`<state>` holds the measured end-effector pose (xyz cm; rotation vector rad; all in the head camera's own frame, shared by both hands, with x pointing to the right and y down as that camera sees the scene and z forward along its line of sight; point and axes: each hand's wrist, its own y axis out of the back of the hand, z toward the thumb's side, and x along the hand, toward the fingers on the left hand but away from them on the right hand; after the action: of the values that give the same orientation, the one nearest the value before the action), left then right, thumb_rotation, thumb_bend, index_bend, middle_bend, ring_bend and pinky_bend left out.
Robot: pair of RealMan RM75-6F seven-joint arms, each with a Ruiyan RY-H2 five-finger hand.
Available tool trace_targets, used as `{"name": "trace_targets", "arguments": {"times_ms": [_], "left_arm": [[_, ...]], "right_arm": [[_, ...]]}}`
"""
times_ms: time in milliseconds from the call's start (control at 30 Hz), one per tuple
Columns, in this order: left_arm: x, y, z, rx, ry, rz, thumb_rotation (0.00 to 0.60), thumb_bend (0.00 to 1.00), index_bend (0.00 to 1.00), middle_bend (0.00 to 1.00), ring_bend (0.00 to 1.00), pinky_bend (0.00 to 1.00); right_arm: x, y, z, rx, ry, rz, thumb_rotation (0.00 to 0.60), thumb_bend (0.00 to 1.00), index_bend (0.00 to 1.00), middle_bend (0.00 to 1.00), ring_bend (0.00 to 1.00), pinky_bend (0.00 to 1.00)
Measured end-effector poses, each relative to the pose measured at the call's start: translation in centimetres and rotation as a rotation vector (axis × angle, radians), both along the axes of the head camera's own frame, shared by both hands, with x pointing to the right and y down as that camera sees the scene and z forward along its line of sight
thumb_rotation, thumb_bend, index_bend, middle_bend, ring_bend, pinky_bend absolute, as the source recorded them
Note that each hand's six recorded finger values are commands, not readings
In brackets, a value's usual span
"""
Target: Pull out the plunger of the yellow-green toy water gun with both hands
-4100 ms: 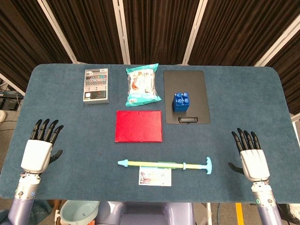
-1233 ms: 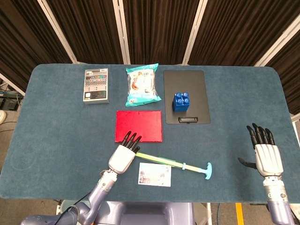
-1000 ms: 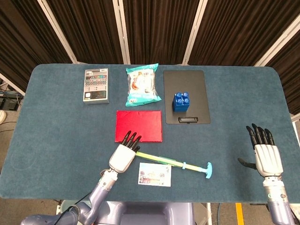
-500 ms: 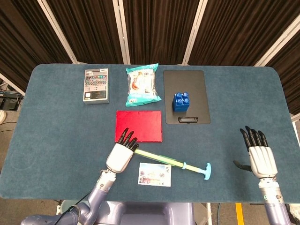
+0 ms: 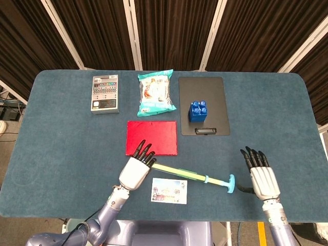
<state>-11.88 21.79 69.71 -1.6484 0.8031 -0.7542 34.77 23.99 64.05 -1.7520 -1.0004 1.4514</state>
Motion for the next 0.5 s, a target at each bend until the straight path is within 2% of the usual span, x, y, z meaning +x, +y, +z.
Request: {"name": "trace_targets", "arguments": {"times_ms": [67, 233, 333, 500], "left_arm": [[0.2, 0.1, 0.1, -0.002, -0.001, 0.01, 0.6, 0.54, 0.79, 0.32, 0.12, 0.05], [1.1, 0.6, 1.1, -0.036, -0.017, 0.03, 0.6, 0.54, 0.79, 0.32, 0.12, 0.05], [1.3, 0.8, 1.0, -0.03, -0.009, 0.036, 0.6, 0.54, 0.79, 0.32, 0.12, 0.05], [1.5, 0.8, 0.8, -0.014, -0.009, 0.046, 0.6, 0.54, 0.79, 0.32, 0.12, 0.05]], "right_arm": [[-0.9, 0.3, 0.4, -0.008, -0.009, 0.004, 0.6, 0.1, 0.2, 0.0, 0.0, 0.0], [-2.7, 0.5, 1.6, -0.011, -0.053, 0.072, 0.6, 0.17, 0.28, 0.02, 0.0, 0.0], [-3.5, 0.6, 2.5, -0.014, -0.058, 0.109, 0.6, 0.19, 0.31, 0.02, 0.0, 0.0], [-3.5, 0.8, 2.8, -0.014, -0.031, 0.116, 0.6, 0.19, 0.33, 0.02, 0.0, 0.0]]}}
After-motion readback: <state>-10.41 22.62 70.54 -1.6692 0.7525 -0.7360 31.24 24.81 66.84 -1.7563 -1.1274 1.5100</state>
